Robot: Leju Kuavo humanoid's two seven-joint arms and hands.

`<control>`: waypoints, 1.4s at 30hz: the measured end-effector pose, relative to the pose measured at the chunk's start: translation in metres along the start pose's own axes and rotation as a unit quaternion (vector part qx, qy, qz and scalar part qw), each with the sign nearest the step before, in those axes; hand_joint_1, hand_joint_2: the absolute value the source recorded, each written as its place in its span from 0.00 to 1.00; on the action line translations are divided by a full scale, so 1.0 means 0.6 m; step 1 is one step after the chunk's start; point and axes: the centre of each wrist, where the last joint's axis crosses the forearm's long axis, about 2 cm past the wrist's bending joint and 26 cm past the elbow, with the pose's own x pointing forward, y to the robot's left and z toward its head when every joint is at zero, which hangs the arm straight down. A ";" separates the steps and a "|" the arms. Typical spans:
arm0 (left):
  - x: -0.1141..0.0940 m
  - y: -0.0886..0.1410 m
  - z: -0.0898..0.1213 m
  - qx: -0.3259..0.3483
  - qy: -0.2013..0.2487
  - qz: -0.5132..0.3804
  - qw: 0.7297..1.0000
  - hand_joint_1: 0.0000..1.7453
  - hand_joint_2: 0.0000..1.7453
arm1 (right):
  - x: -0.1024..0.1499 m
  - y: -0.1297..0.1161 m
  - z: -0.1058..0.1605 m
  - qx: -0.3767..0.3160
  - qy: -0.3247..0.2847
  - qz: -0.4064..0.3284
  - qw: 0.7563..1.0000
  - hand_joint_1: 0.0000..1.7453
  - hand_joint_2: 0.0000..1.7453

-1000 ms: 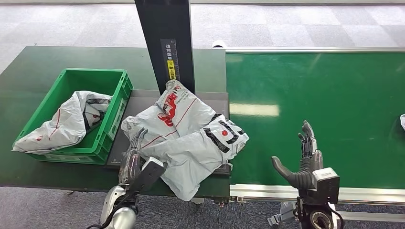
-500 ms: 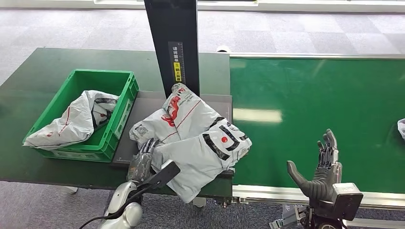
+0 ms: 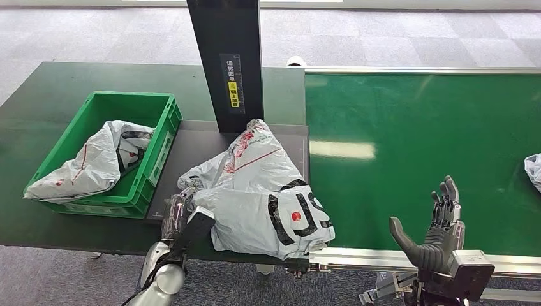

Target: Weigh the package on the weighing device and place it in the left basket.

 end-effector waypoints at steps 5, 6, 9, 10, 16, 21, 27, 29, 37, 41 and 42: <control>0.015 0.010 -0.012 0.074 -0.073 0.052 0.993 1.00 1.00 | 0.000 0.000 0.000 -0.006 -0.001 -0.003 1.000 0.00 1.00; 0.019 0.011 -0.014 0.082 -0.082 0.057 0.992 1.00 1.00 | 0.000 0.000 0.000 -0.006 -0.001 -0.004 1.000 0.00 1.00; 0.027 0.016 -0.017 0.110 -0.106 0.069 0.986 1.00 1.00 | 0.000 0.000 0.001 -0.007 0.000 -0.004 1.000 0.00 1.00; 0.031 0.018 -0.017 0.127 -0.114 0.075 0.982 1.00 1.00 | 0.000 0.000 0.001 -0.007 0.000 -0.005 1.000 0.00 1.00; 0.084 0.061 -0.025 0.231 -0.186 0.087 0.951 1.00 1.00 | -0.001 0.000 0.002 -0.013 -0.003 -0.008 1.000 0.00 1.00; 0.148 0.133 -0.041 0.285 -0.304 -0.004 0.909 1.00 1.00 | -0.003 -0.001 0.002 -0.015 -0.005 -0.010 1.000 0.00 1.00; 0.164 0.217 -0.062 0.346 -0.345 -0.142 0.861 1.00 1.00 | -0.005 0.001 0.006 -0.015 -0.006 -0.007 1.000 0.00 1.00; 0.158 0.245 -0.080 0.357 -0.340 -0.209 0.844 1.00 1.00 | -0.005 0.001 0.008 -0.014 -0.005 -0.004 1.000 0.00 1.00; 0.091 0.353 -0.150 0.393 -0.219 -0.372 0.812 1.00 1.00 | -0.006 0.000 0.020 -0.010 0.003 0.006 1.000 0.00 1.00; 0.051 0.376 -0.172 0.400 -0.095 -0.388 0.825 1.00 1.00 | -0.002 -0.001 0.020 -0.010 0.001 0.010 1.000 0.00 1.00; 0.043 0.379 -0.176 0.401 -0.062 -0.389 0.827 1.00 1.00 | -0.001 -0.002 0.021 -0.010 0.001 0.011 1.000 0.00 1.00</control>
